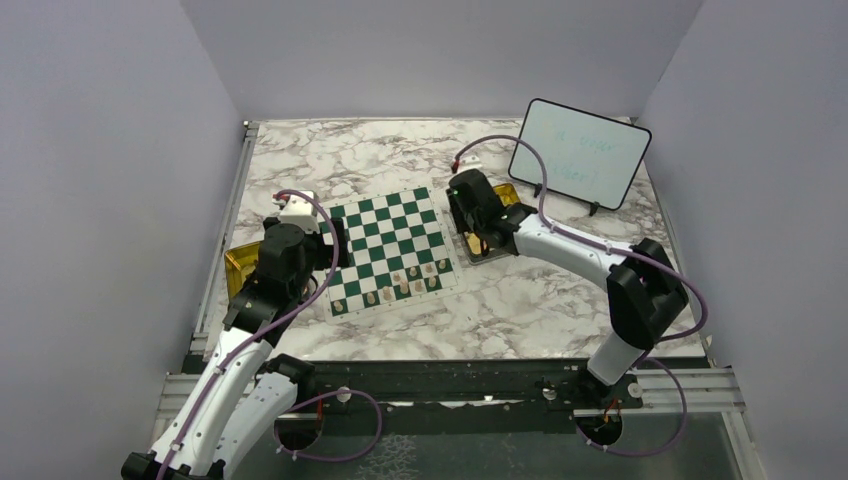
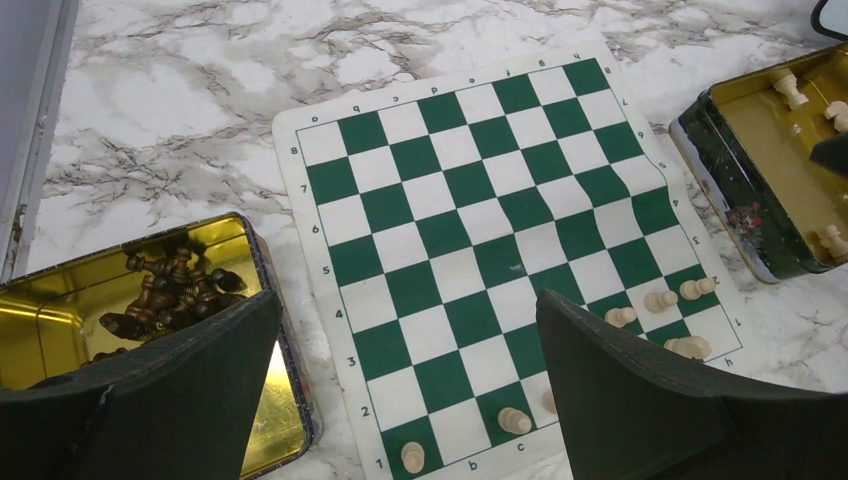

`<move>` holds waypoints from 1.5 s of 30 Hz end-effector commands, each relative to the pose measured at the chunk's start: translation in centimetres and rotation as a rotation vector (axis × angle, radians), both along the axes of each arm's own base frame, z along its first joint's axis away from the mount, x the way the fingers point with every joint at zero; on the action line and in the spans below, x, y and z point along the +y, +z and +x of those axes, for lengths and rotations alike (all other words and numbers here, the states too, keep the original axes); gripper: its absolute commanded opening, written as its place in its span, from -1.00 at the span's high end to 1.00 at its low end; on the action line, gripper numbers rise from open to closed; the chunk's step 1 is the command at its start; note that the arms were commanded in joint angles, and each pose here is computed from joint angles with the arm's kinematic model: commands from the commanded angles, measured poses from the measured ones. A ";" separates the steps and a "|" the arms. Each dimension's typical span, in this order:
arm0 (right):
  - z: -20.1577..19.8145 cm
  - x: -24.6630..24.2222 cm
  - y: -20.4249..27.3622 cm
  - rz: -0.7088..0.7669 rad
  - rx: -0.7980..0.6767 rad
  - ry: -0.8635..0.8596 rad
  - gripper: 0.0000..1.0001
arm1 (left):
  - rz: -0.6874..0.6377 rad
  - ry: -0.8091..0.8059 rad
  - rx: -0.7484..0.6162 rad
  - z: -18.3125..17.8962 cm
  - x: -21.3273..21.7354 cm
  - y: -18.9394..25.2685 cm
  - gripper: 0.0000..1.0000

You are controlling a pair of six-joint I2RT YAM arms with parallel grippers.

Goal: Set up the chess pieces on the board
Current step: Pick up the chess piece from the storage box.

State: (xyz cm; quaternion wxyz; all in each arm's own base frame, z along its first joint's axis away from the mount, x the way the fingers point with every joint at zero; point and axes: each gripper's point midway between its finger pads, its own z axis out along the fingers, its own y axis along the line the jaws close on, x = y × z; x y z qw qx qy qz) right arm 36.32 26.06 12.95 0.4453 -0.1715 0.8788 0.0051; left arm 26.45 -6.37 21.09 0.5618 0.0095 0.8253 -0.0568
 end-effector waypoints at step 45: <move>15.2 -8.7 -7.3 -0.008 -0.069 -0.172 0.26 | -0.021 -0.037 -0.046 -0.1 -0.7 1.0 -0.98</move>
